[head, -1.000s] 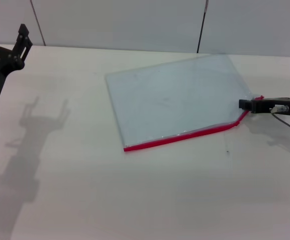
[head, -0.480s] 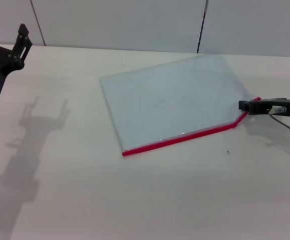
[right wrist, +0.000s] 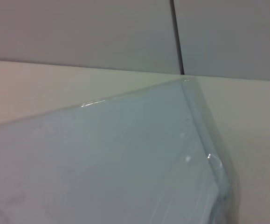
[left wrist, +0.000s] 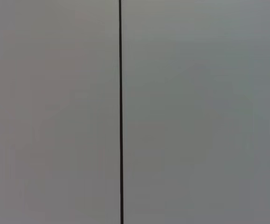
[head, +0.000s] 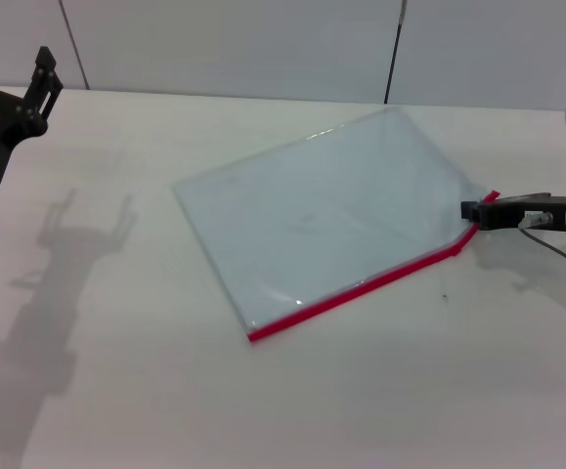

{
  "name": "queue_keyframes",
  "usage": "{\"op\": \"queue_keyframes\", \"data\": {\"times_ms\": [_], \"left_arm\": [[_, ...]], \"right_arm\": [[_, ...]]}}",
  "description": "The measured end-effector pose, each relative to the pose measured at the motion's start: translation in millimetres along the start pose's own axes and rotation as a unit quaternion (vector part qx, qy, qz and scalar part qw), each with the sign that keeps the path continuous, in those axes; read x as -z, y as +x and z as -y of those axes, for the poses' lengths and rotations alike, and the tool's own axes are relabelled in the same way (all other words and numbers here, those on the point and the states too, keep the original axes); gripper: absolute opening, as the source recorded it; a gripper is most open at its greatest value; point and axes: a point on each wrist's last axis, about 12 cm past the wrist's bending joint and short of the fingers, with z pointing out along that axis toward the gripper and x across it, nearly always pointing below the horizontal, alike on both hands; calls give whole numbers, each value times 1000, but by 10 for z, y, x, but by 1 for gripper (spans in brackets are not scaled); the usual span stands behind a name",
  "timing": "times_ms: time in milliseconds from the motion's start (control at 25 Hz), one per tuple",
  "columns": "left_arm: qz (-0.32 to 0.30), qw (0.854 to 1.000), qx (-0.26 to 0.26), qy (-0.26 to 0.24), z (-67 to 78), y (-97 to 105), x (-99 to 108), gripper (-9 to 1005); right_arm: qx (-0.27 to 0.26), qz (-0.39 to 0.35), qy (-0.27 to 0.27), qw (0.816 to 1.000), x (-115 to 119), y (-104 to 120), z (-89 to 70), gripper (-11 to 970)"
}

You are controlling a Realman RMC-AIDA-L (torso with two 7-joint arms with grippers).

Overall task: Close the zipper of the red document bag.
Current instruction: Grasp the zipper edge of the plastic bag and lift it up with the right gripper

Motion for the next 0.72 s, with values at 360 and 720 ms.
{"op": "queue_keyframes", "data": {"times_ms": [360, 720], "left_arm": [[0, 1000, 0, 1, 3, 1, 1, 777], [-2, 1000, -1, 3, 7, 5, 0, 777]], "right_arm": [[3, -1, -4, 1000, -5, -2, -17, 88], [5, -1, -12, 1000, -4, -6, -36, 68]]}}
